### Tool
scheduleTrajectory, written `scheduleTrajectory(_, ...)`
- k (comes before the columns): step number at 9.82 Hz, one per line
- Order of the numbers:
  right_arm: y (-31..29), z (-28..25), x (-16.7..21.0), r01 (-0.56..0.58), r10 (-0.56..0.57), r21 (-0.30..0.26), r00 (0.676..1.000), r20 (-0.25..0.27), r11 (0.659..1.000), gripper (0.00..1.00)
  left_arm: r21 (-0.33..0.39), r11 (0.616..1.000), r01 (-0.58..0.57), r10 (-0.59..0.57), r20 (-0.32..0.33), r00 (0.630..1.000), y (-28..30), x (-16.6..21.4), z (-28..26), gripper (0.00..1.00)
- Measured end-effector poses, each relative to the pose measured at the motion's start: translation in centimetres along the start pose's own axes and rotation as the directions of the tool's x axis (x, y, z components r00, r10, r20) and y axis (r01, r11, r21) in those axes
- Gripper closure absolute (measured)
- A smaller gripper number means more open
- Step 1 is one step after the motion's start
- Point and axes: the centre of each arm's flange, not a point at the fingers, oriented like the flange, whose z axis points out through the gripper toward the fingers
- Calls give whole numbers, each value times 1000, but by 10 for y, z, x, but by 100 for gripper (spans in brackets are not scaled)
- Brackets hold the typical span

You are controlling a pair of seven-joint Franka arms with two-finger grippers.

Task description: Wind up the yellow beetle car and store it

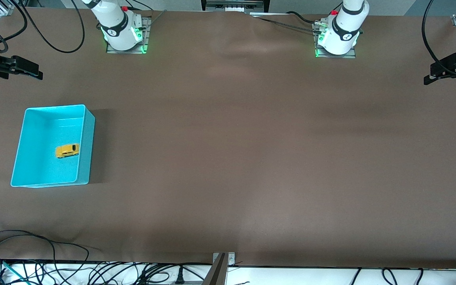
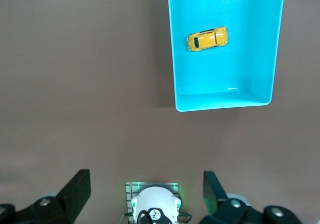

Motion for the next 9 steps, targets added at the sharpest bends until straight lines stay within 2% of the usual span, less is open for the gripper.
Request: scheduleTrajectory(9,2,4,3,-2,2,2,1000,9,1000,0,0,1000,-2,2,0,1000,1,0,0,0)
